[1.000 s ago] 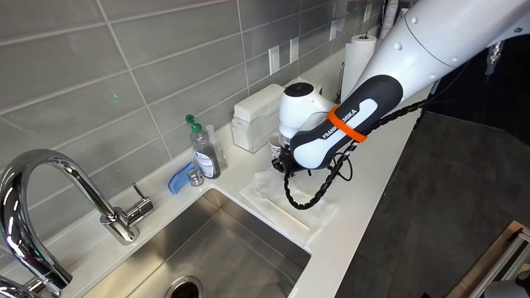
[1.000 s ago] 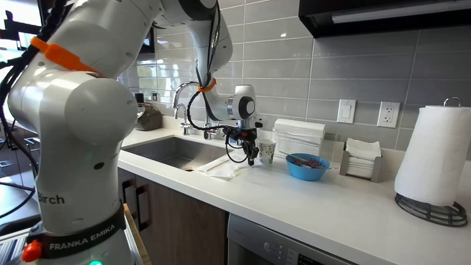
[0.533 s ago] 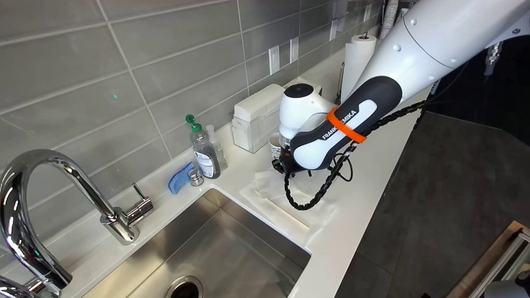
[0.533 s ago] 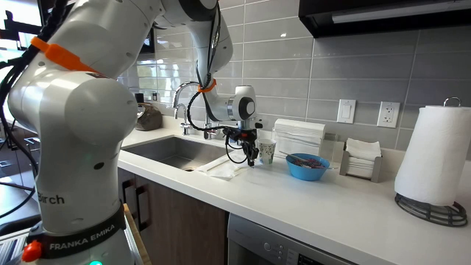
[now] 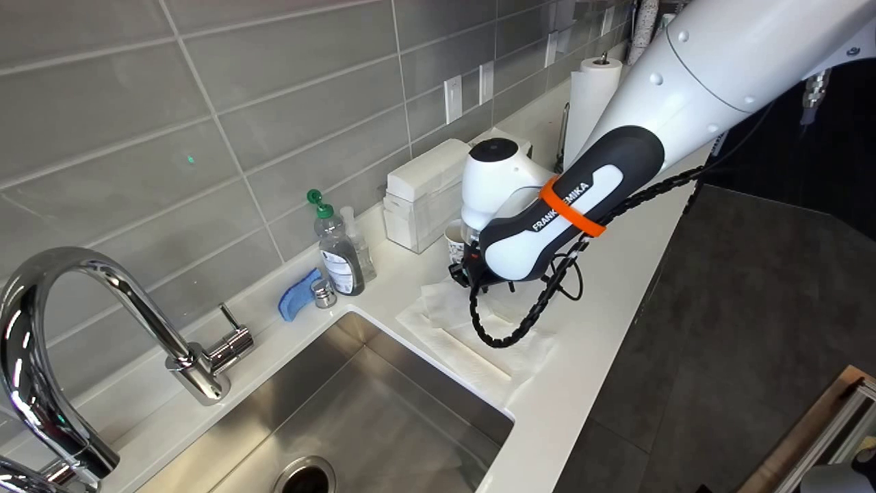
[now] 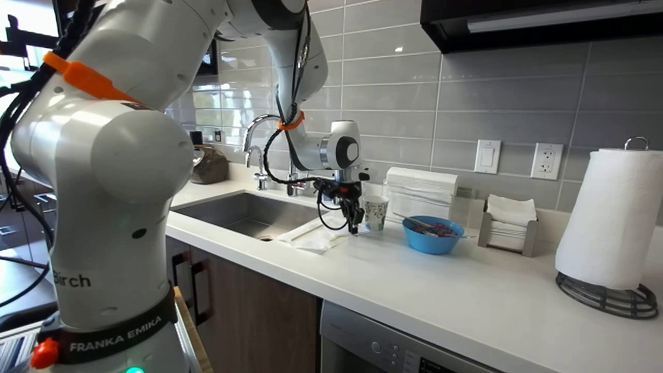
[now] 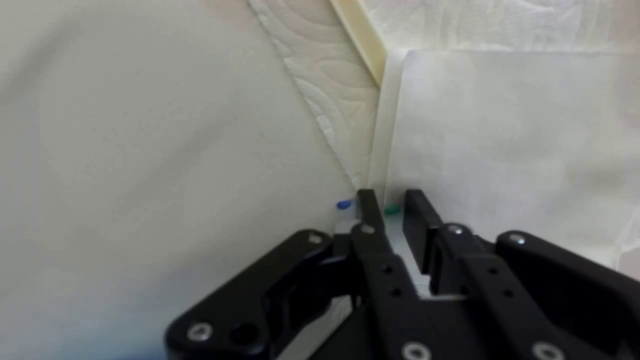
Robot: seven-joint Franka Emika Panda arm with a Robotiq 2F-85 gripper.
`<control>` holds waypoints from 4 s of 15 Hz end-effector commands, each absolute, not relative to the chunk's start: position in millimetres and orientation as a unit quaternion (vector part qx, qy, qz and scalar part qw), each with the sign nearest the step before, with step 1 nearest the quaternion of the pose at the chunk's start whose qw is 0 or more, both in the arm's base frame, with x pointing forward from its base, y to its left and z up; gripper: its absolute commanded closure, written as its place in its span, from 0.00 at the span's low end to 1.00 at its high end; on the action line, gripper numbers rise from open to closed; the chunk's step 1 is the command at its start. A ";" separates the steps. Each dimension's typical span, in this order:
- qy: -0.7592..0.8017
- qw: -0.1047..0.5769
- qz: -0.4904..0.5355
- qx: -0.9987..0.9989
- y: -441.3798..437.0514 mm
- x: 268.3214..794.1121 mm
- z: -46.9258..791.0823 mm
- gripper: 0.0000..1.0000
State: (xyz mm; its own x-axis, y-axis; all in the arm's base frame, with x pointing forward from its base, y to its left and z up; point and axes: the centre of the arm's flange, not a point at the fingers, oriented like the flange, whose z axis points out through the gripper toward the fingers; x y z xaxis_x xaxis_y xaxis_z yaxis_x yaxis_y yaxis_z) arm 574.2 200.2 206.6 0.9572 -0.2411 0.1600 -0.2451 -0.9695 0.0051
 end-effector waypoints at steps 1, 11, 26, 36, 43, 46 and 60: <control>-0.121 0.009 0.077 0.990 201.0 575.2 199.5 0.82; -0.119 0.010 0.075 0.990 202.0 575.0 196.5 1.00; -0.118 0.015 0.075 0.990 211.4 573.7 229.5 0.99; -0.126 0.017 0.082 0.988 211.0 573.5 254.5 0.99; -0.185 -0.009 0.099 0.978 210.6 582.9 315.1 0.99; -0.209 -0.025 0.119 0.970 208.7 587.0 330.4 0.99; -0.189 -0.010 0.199 0.962 191.8 605.3 305.6 0.68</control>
State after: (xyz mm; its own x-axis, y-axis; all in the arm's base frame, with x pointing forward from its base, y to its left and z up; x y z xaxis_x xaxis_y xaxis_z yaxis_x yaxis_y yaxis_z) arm 606.0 191.0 315.3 0.8624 -0.3746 0.3406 -0.3628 -0.9265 -0.1002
